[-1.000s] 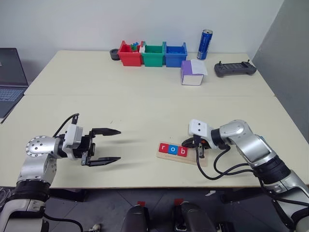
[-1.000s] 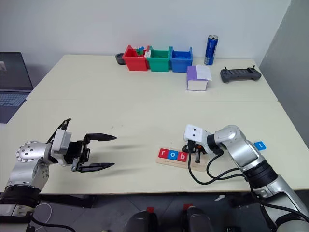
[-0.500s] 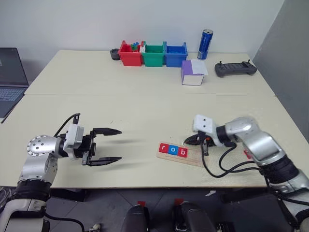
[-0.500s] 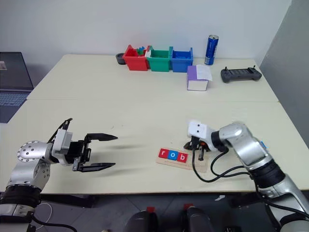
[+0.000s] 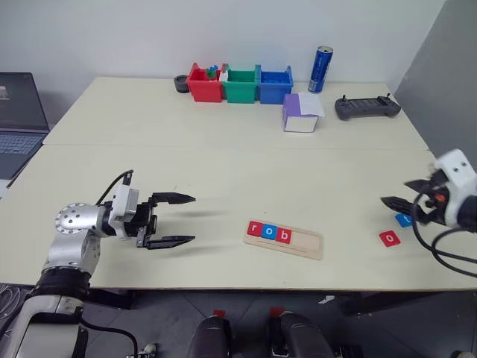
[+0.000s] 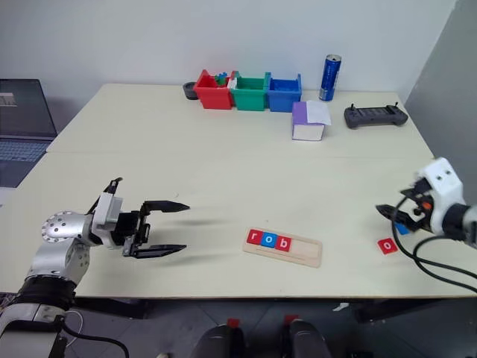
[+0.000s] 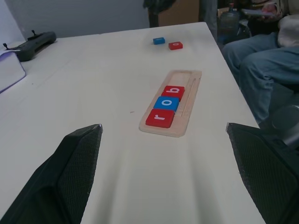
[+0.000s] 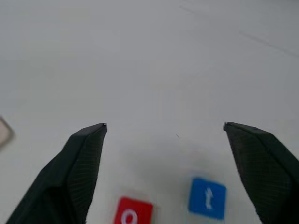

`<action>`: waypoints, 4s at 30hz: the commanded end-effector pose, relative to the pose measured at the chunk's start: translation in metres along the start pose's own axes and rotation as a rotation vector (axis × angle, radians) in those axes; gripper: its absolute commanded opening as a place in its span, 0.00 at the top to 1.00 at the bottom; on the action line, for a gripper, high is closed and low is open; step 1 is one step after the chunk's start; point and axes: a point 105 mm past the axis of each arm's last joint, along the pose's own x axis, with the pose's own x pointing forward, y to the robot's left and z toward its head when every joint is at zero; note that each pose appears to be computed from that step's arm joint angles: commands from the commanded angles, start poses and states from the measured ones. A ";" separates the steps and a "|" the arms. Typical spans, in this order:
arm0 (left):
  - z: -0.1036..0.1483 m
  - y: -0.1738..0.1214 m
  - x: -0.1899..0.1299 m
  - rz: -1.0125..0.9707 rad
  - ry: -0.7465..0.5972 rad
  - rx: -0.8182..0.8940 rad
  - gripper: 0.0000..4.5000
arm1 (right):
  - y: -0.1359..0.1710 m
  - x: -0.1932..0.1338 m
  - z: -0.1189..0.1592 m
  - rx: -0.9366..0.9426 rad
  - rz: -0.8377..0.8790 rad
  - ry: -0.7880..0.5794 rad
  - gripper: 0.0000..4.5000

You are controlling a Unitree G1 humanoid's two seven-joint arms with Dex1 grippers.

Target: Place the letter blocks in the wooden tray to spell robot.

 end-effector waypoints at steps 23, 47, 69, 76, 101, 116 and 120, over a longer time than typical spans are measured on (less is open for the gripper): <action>0.004 0.016 0.016 -0.055 0.001 0.025 0.00 | 0.029 0.009 -0.071 0.205 -0.139 0.065 0.01; 0.001 0.018 0.013 -0.042 0.008 0.038 0.00 | 0.089 0.087 -0.013 0.229 -0.188 -0.090 0.68; 0.004 0.018 0.007 -0.027 0.014 0.053 0.00 | 0.068 0.068 0.028 -0.104 0.122 -0.115 0.00; 0.009 0.017 0.007 -0.033 0.004 0.062 0.00 | 0.058 0.079 0.010 -0.416 0.558 0.027 0.00; 0.013 -0.001 -0.011 -0.054 0.038 0.017 0.00 | 0.063 0.122 0.001 -0.670 0.827 0.146 0.60; 0.013 -0.001 -0.013 -0.045 0.042 0.027 0.00 | 0.055 0.114 0.022 -0.754 0.823 0.089 0.10; 0.014 -0.001 -0.013 -0.043 0.039 0.032 0.00 | 0.065 0.119 0.018 -0.802 0.856 0.096 0.10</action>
